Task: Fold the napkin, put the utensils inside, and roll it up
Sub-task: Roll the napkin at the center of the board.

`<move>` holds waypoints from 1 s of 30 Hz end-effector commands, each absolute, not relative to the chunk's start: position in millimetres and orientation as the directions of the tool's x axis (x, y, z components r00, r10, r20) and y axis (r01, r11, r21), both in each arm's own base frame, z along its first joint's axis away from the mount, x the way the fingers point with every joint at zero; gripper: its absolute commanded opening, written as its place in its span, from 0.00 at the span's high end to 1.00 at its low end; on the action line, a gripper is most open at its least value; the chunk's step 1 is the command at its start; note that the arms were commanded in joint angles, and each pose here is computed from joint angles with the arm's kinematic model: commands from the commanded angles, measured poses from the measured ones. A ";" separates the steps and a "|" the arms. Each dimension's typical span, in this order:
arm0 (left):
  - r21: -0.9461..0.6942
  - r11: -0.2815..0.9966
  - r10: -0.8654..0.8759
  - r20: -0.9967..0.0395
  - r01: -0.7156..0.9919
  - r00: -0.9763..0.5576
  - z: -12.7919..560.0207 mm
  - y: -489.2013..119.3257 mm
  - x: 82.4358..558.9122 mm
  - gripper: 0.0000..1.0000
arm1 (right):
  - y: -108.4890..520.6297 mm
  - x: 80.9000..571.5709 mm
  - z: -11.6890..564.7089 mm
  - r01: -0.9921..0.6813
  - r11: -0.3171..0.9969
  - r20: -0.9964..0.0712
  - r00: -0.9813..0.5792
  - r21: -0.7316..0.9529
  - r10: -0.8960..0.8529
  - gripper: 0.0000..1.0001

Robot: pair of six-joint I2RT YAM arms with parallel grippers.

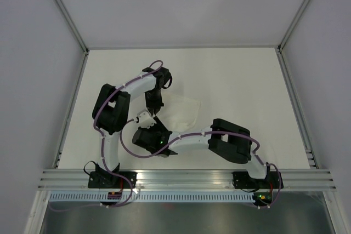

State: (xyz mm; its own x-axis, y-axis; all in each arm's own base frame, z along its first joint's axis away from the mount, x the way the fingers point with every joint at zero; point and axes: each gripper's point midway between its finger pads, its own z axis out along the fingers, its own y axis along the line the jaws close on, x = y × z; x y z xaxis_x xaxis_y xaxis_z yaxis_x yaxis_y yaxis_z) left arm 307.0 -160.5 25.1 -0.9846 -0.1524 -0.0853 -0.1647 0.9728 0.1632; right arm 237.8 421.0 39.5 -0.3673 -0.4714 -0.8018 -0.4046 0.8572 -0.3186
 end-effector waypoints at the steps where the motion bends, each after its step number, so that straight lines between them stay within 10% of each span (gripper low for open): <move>1: 0.184 0.974 -0.120 -0.066 -0.130 -0.991 25.8 -159.3 305.0 0.98 | 433.6 237.4 53.5 -0.378 0.849 -0.810 -0.317 -0.370 -0.494 0.43; 11: 0.188 0.974 -0.115 -0.063 -0.125 -0.991 24.6 -158.4 305.4 0.98 | 434.9 236.4 35.7 -0.368 0.841 -0.785 -0.338 -0.397 -0.518 0.47; 20: 0.168 0.977 -0.123 -0.065 -0.133 -0.990 26.5 -161.6 305.3 0.96 | 417.6 230.5 23.5 -0.348 0.874 -0.788 -0.403 -0.339 -0.466 0.97; 30: -0.059 0.971 -0.238 -0.125 -0.232 -0.963 47.4 -179.7 325.4 0.53 | 379.2 234.8 -2.3 -0.344 0.938 -0.770 -0.607 0.032 -0.197 1.00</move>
State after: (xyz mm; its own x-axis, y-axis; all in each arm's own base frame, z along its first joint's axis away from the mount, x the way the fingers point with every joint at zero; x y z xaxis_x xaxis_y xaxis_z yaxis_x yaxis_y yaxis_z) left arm 309.5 -173.4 25.8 -0.9816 -0.1786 -0.0680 -0.1830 0.9809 0.0655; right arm 241.1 394.4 29.0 -0.4815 -0.2523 -0.8394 -0.3361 0.9376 -0.0890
